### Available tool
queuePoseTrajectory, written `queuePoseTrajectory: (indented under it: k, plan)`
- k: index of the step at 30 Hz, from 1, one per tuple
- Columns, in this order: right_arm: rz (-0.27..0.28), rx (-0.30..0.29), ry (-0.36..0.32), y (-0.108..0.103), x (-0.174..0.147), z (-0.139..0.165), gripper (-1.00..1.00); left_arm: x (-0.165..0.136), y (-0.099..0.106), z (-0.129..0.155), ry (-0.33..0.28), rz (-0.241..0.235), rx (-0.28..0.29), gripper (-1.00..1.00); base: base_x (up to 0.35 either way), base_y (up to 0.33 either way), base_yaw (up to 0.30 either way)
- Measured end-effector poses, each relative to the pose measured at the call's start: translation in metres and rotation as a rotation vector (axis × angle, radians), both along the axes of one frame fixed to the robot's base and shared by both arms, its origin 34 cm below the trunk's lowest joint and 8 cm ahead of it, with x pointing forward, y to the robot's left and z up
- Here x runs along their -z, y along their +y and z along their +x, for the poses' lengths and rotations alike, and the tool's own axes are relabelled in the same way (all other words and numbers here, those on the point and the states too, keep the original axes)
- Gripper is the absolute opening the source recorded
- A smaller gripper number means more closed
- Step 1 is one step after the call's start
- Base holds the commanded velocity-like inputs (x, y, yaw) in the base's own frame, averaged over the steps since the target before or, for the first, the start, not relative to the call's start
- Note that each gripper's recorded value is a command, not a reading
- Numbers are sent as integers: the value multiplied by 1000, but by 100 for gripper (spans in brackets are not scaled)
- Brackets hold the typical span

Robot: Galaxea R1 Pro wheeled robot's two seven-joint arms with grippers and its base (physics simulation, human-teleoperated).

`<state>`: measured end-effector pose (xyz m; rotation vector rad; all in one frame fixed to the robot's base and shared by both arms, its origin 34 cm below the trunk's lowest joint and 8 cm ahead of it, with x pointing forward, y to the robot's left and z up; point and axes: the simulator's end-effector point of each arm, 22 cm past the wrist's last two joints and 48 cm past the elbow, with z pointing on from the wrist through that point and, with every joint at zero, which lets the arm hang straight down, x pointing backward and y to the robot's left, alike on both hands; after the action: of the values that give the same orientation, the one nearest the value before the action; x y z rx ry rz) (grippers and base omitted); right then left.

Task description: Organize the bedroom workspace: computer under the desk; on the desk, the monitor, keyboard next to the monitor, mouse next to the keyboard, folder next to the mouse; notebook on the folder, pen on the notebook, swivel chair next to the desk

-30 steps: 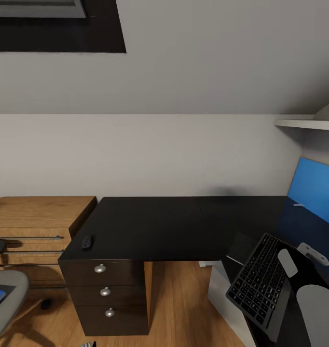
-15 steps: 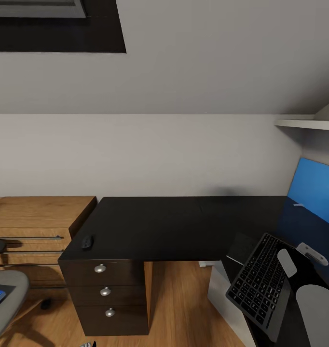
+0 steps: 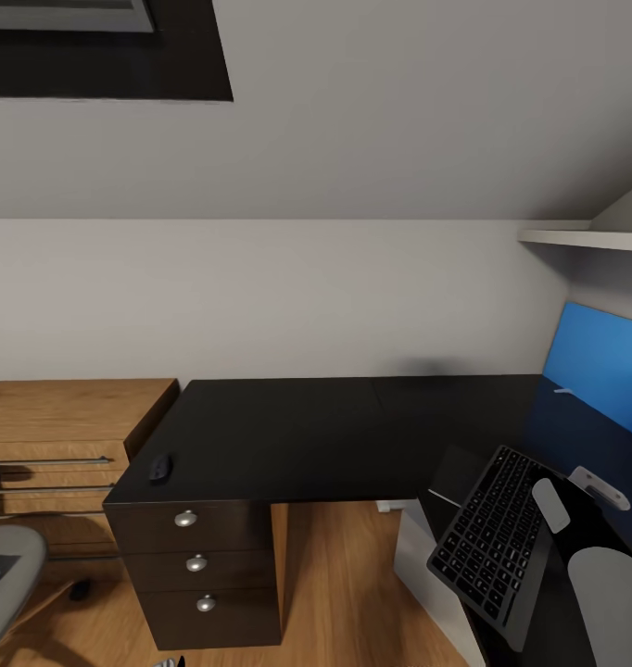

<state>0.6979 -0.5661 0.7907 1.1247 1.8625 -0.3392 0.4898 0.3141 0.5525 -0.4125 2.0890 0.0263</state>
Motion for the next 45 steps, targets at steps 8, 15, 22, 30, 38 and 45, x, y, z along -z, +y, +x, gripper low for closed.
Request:
queuePoseTrajectory:
  k: [8,15,22,30,38,45]
  plan:
    - [0,-1,0,0,0,0,100,0,0,0,0,0,0,100,-4,112,0]
    - [9,-36,-20,4,0,7,100,0,0,0,0,0,0,100,-2,39,0]
    - [15,-67,-38,8,-1,12,100,0,0,0,0,0,0,100,0,4,0]
    - [29,-40,-47,-4,-1,6,100,0,0,0,0,0,0,100,0,0,0]
    - [70,-43,-15,-11,26,-8,100,0,0,0,0,1,2,100,0,0,0]
    - [91,-70,-5,-4,38,-9,100,0,0,0,0,1,2,100,0,0,0]
